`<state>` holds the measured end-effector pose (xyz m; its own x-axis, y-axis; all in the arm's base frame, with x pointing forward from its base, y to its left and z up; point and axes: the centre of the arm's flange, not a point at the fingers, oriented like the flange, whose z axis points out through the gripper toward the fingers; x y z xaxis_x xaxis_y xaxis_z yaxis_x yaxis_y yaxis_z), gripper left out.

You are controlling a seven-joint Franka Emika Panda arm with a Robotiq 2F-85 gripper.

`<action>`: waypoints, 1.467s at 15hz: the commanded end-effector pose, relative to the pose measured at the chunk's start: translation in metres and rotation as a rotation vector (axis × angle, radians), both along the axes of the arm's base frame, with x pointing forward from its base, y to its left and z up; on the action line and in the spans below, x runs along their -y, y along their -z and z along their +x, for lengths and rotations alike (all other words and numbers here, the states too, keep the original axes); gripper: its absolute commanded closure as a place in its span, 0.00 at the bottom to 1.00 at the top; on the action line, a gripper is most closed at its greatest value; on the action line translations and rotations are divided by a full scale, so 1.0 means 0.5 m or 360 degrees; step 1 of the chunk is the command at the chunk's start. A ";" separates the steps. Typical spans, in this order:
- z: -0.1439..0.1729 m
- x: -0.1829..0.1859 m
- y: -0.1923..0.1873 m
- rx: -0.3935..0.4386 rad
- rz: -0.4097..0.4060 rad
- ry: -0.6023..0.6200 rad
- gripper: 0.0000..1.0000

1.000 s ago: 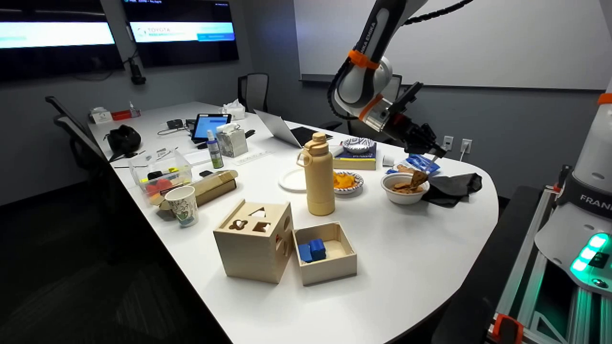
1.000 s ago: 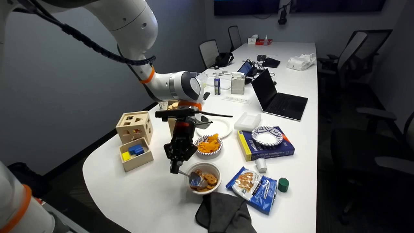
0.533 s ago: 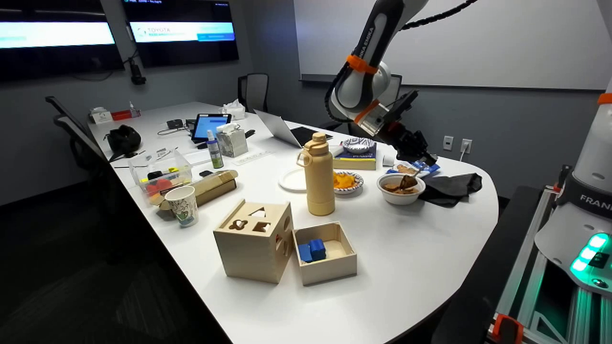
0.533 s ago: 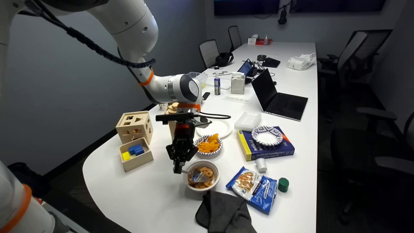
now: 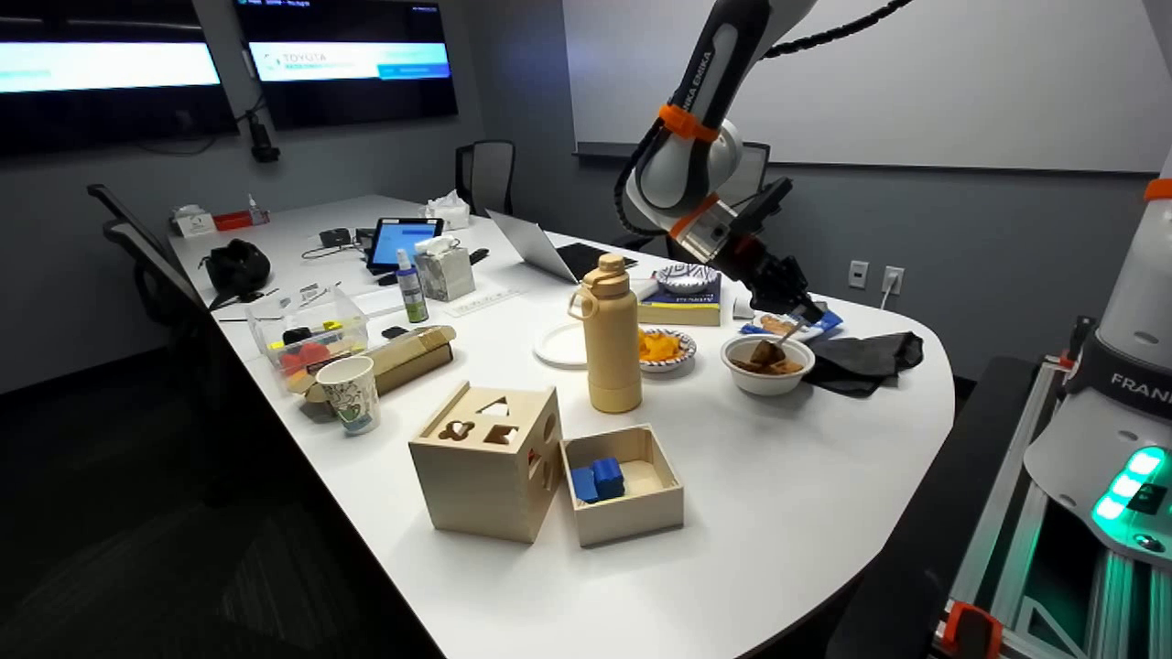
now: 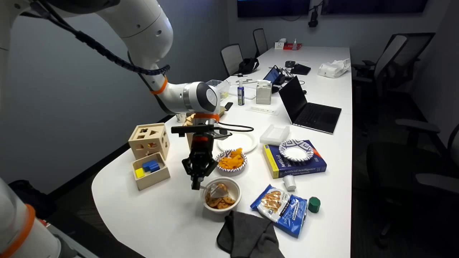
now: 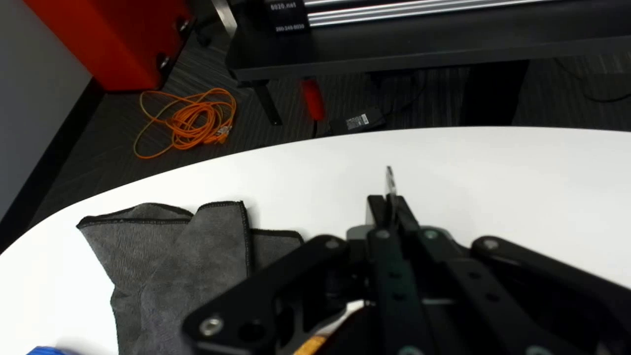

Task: Use the spatula to stir the contents in the bowl

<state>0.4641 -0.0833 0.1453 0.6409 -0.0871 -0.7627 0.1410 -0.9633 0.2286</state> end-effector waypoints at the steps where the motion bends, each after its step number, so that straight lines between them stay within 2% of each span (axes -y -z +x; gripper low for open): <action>1: -0.019 0.003 -0.022 -0.0130 -0.0007 0.0023 0.99; 7: -0.042 0.015 -0.029 -0.0318 -0.0113 0.0082 0.99; 9: -0.041 0.016 -0.024 -0.0286 -0.0193 0.0124 0.99; 12: -0.034 0.015 -0.016 -0.0213 -0.0227 0.0167 0.99; 17: -0.029 -0.008 -0.014 -0.0154 -0.0127 0.0097 0.99; 22: -0.045 -0.046 -0.037 -0.0161 -0.0077 0.0003 0.99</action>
